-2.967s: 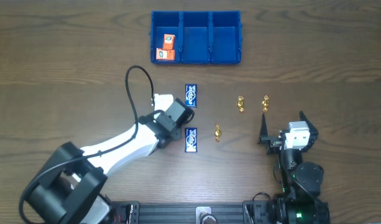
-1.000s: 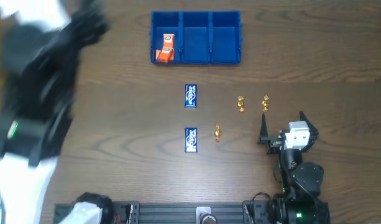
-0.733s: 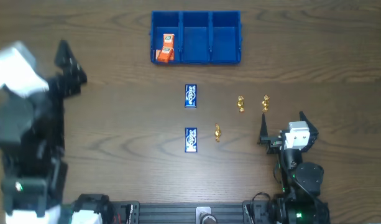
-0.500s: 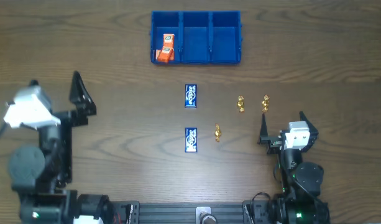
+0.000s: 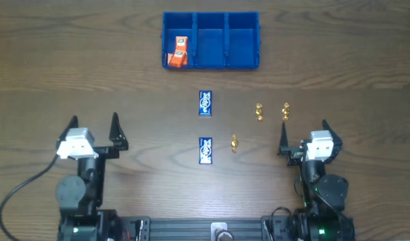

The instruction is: Sort Candies Into Trays

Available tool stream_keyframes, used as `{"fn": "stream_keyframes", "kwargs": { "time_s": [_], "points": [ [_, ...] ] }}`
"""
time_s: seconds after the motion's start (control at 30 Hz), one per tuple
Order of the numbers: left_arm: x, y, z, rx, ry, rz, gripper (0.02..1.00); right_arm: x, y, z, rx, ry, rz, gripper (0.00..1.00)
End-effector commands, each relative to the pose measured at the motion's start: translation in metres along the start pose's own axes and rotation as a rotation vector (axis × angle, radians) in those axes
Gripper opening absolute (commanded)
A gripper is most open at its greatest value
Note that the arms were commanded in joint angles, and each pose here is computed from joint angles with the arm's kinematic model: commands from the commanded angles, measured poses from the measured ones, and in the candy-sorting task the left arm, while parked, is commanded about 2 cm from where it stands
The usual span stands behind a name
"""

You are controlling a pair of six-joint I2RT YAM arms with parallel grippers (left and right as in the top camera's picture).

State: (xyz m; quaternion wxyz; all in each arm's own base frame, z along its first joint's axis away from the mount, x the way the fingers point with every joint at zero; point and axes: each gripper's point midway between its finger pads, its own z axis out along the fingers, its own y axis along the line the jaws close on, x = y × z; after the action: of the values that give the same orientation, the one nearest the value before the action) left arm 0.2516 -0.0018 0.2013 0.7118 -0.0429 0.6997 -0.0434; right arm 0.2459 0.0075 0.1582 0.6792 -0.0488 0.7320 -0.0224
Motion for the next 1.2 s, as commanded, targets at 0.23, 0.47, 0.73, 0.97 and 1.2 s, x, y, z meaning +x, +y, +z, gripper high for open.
{"fn": "stream_keyframes", "kwargs": {
  "time_s": [0.23, 0.47, 0.73, 0.97, 1.2],
  "points": [
    [0.065, 0.003, -0.009, 0.013, 0.178, 0.009, 0.998, 0.002, 0.001, 0.000, -0.004, 0.000, -0.010, 0.998],
    [0.066, 0.002, -0.009, 0.013, 0.179, 0.008, 0.998, 0.002, 0.001, 0.000, -0.004, 0.000, -0.010, 0.998],
    [0.066, 0.002, -0.009, 0.013, 0.179, 0.008, 0.998, 0.002, 0.001, 0.000, -0.004, 0.000, -0.010, 0.998],
    [0.066, 0.002, -0.009, 0.013, 0.179, 0.008, 0.998, 0.002, 0.001, 0.000, -0.004, 0.000, -0.010, 0.998],
    [0.065, 0.002, -0.009, 0.013, 0.179, 0.008, 0.998, 0.002, 0.001, 0.000, -0.004, 0.000, -0.010, 0.998]
  ]
}}
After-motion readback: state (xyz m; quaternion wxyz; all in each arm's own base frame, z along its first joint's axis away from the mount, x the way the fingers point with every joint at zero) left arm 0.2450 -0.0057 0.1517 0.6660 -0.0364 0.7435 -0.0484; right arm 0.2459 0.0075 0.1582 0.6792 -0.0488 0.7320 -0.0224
